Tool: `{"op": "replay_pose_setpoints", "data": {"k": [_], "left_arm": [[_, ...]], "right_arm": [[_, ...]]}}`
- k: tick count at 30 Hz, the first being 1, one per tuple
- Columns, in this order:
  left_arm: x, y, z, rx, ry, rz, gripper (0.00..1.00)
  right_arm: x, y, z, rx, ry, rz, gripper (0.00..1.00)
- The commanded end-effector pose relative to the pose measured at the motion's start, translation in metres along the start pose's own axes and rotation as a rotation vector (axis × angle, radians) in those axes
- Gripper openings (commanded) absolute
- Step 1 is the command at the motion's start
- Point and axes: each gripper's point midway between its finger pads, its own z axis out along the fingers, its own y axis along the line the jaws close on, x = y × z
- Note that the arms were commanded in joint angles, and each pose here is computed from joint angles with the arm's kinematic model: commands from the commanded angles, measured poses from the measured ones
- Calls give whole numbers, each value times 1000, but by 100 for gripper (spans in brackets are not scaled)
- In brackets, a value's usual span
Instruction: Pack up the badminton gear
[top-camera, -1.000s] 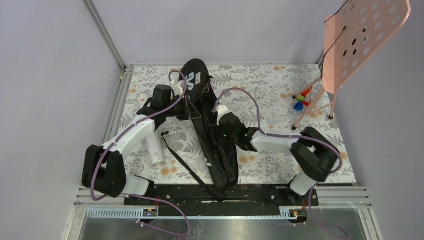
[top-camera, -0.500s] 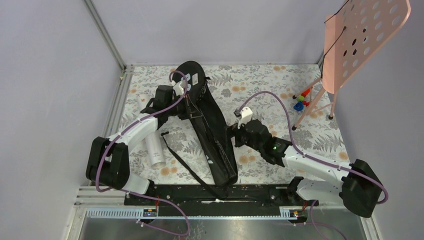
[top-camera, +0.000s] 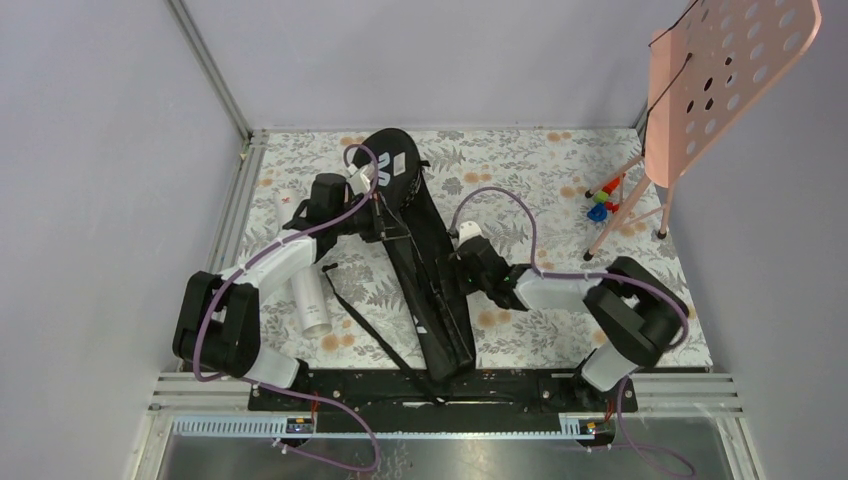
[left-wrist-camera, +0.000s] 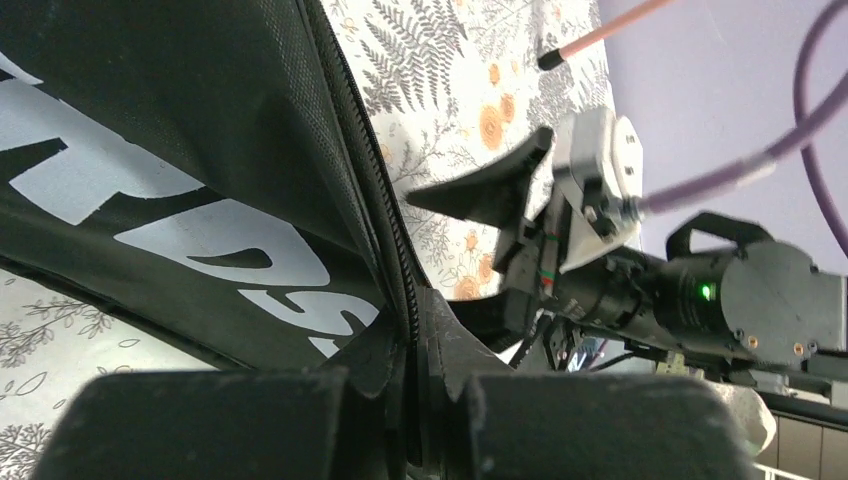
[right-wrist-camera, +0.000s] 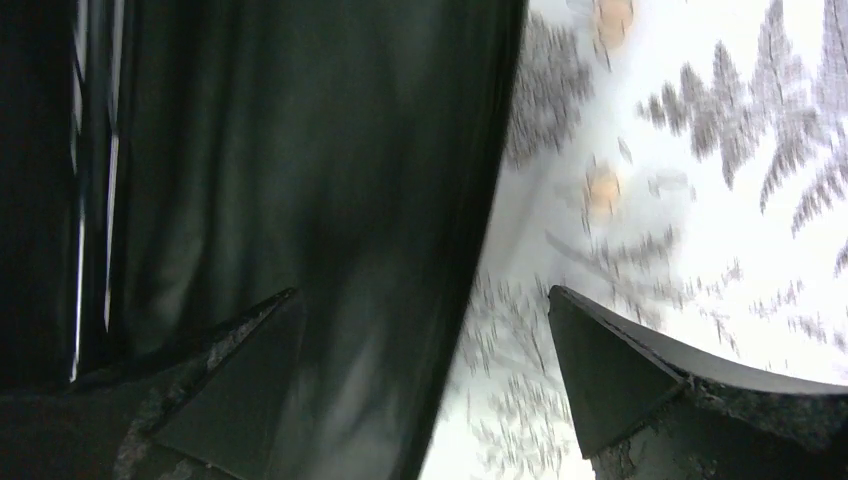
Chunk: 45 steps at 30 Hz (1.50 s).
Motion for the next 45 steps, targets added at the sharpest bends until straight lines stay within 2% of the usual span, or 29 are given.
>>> {"op": "replay_pose_setpoints", "data": {"k": [1, 4, 6, 8, 9, 10, 12, 16, 18, 23, 27, 32, 35, 38, 42, 45], "left_arm": [[-16, -36, -8, 162, -44, 120, 0], [-13, -37, -10, 176, -37, 132, 0], [-11, -40, -11, 190, -34, 138, 0], [-11, -40, -12, 189, -37, 141, 0], [-11, -39, -13, 179, -41, 142, 0], [-11, -35, -13, 150, -46, 144, 0], [-13, -24, -14, 83, -63, 149, 0], [-19, 11, -14, -126, -86, 113, 1], [-18, 29, -14, -220, -84, 83, 9], [0, 52, -8, -367, -42, 60, 18], [33, 63, 3, -453, 45, 48, 34], [93, 74, -3, -611, 198, 69, 48], [128, 83, -20, -739, 261, 81, 51], [155, 79, -32, -793, 328, 113, 53], [181, 68, -42, -824, 414, 163, 53], [193, 49, -46, -762, 456, 161, 52]], "right_arm": [[-43, 21, 28, -104, -98, 46, 96], [-53, 40, 33, -239, -138, 74, 91], [-59, 50, 33, -310, -170, 72, 77], [-64, 53, 29, -355, -182, 78, 45], [-66, 53, 25, -367, -184, 80, 26], [-69, 53, 19, -370, -193, 74, 15], [-75, 44, 6, -323, -197, 52, 2], [-86, 16, -20, -172, -192, 0, 0], [-95, 9, -30, -128, -197, -11, 0], [-109, 13, -42, -138, -217, -12, 0], [-109, 18, -41, -167, -223, -3, 0], [-107, 18, -40, -166, -214, 9, 0], [-111, 19, -45, -171, -230, 9, 0], [-111, 18, -49, -172, -235, 12, 0], [-109, 17, -53, -173, -243, 15, 0], [-110, 12, -55, -147, -246, 17, 0]]}}
